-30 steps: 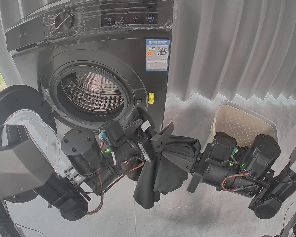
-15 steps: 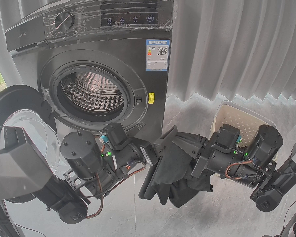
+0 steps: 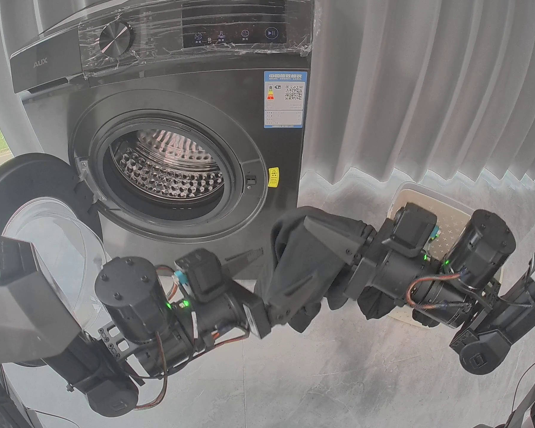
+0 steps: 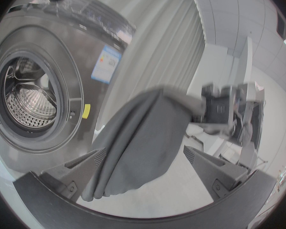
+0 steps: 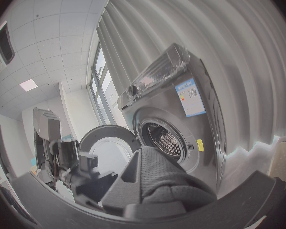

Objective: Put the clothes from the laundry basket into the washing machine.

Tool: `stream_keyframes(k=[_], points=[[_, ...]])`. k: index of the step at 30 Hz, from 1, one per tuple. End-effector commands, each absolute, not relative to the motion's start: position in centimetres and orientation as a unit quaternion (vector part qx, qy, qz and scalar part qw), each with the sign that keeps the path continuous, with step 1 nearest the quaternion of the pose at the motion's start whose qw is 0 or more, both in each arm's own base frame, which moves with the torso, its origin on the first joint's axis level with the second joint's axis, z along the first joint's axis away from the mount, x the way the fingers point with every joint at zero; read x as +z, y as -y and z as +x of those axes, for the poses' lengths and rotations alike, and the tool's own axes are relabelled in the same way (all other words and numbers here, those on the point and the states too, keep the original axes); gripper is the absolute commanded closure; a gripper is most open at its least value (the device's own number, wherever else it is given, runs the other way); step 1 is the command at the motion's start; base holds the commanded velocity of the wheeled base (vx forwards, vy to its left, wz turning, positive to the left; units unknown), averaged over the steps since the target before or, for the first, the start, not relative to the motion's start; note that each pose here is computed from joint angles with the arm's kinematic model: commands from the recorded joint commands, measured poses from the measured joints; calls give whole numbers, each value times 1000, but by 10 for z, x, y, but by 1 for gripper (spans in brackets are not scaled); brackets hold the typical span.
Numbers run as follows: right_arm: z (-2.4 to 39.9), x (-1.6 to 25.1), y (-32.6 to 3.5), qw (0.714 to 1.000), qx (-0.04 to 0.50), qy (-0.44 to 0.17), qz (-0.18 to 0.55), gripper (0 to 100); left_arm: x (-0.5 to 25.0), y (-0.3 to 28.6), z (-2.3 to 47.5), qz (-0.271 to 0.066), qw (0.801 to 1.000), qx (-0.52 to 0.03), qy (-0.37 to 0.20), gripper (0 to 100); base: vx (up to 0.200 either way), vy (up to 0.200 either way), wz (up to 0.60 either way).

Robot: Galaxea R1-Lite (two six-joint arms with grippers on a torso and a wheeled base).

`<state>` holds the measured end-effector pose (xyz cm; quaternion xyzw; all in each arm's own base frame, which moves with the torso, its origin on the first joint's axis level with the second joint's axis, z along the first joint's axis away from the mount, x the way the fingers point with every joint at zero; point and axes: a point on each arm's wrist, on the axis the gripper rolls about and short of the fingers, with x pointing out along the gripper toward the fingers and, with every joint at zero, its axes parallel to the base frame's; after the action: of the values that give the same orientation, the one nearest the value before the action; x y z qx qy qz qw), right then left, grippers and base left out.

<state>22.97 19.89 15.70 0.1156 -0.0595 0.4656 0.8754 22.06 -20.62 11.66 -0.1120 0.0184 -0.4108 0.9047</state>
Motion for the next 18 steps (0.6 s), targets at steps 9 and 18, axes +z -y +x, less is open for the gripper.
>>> stream_keyframes(k=[9,18], points=[[230,170,-203,870,469,84,123,100,98,209,223,-62,904,-421,-31,0,0,0,0],[230,170,-203,870,470,83,123,100,92,212,228,-58,906,-418,-37,0,0,0,0]])
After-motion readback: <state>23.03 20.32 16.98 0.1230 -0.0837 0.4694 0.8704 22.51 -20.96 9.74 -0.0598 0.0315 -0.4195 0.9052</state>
